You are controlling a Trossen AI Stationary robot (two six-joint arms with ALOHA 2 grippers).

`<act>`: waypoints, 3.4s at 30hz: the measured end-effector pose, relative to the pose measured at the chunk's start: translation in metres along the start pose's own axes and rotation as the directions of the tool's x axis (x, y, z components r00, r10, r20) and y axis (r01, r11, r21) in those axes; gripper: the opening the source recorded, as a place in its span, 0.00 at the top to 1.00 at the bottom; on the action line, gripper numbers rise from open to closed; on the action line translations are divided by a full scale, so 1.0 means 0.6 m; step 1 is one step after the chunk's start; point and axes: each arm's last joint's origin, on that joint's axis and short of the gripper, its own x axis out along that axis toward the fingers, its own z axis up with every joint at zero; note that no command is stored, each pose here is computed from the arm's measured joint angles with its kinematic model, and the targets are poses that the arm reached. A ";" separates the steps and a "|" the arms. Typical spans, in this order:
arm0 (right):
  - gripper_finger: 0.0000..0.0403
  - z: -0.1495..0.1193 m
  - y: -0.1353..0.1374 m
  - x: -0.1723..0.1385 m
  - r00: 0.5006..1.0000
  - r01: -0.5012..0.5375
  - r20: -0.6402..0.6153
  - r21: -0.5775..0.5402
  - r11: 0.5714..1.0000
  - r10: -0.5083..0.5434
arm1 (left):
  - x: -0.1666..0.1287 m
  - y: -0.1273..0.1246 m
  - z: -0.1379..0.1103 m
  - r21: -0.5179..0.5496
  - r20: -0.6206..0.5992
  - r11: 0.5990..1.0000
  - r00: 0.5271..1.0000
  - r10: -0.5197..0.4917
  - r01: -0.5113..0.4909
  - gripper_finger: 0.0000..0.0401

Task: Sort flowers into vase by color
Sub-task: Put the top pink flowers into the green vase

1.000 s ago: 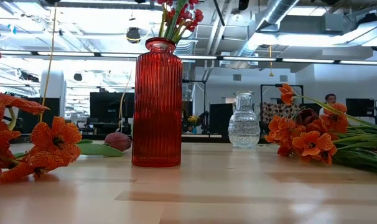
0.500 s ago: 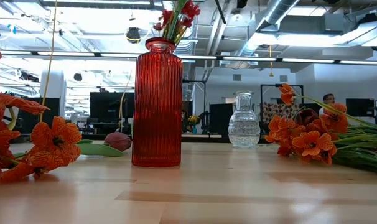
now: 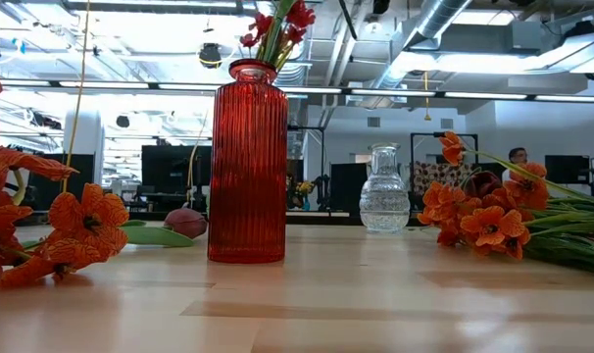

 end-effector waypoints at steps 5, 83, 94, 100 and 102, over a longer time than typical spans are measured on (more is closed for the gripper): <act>0.93 0.000 0.000 0.000 1.000 0.000 0.000 0.000 1.000 0.000 | 0.000 0.000 0.000 -0.001 0.000 1.000 1.000 0.000 0.000 0.72; 0.46 0.010 -0.017 -0.035 0.983 0.013 -0.181 -0.031 0.999 -0.019 | -0.190 0.104 -0.105 -0.024 -0.278 0.967 0.931 0.238 -0.254 1.00; 0.46 0.011 -0.017 -0.035 0.983 0.013 -0.181 -0.031 0.999 -0.019 | -0.181 0.098 -0.132 -0.028 -0.343 0.966 0.910 0.233 -0.258 0.96; 0.46 0.011 -0.017 -0.035 0.983 0.013 -0.180 -0.031 0.999 -0.018 | -0.183 0.099 -0.130 -0.046 -0.348 0.962 0.907 0.236 -0.268 0.81; 0.46 0.011 -0.017 -0.035 0.983 0.013 -0.180 -0.031 0.999 -0.019 | -0.184 0.100 -0.128 -0.046 -0.348 0.962 0.907 0.236 -0.268 0.74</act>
